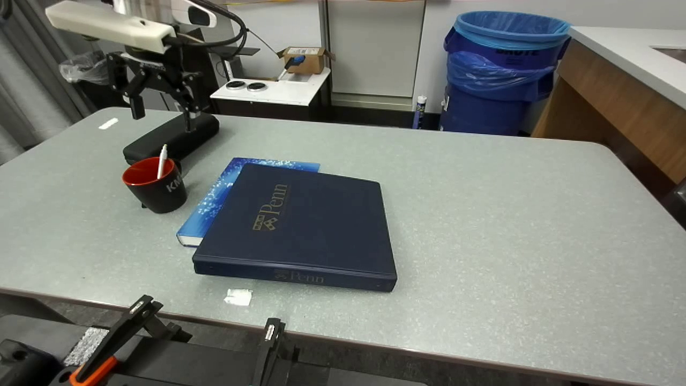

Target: Remove the pen from the mug cup

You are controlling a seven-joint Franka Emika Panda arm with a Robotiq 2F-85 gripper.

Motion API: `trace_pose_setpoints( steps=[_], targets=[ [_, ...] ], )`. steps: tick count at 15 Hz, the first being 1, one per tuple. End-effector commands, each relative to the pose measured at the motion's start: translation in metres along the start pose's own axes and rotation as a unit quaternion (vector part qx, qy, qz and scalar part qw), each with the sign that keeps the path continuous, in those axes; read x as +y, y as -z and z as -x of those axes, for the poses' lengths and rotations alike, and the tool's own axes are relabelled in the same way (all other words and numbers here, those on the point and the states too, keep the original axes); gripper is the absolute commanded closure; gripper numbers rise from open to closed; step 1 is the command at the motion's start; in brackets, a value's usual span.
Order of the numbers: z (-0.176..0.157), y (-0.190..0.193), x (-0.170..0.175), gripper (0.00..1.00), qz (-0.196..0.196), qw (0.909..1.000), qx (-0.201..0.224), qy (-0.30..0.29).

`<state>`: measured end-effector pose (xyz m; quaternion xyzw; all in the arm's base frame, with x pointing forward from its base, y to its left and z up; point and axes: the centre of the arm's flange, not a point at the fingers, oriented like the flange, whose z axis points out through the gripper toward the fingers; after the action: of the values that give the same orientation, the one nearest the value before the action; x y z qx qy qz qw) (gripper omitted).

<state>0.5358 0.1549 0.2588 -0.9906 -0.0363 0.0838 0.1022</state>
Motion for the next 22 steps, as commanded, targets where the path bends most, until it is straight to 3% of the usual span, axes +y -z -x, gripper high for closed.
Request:
trace_pose_setpoints(
  steps=[1,10,12,20,22],
  targets=[
    [-0.030,-0.023,-0.007,0.00,0.003,1.0000,0.002,0.000],
    [-0.052,-0.067,-0.032,0.00,0.004,0.9995,-0.030,-0.004],
    [-0.054,-0.071,-0.036,0.28,0.004,0.9995,-0.032,-0.005],
    [-0.034,-0.054,-0.037,0.90,0.022,0.9987,-0.042,-0.020],
    [-0.030,-0.050,-0.035,1.00,0.032,0.9981,-0.047,-0.026]
  ],
)
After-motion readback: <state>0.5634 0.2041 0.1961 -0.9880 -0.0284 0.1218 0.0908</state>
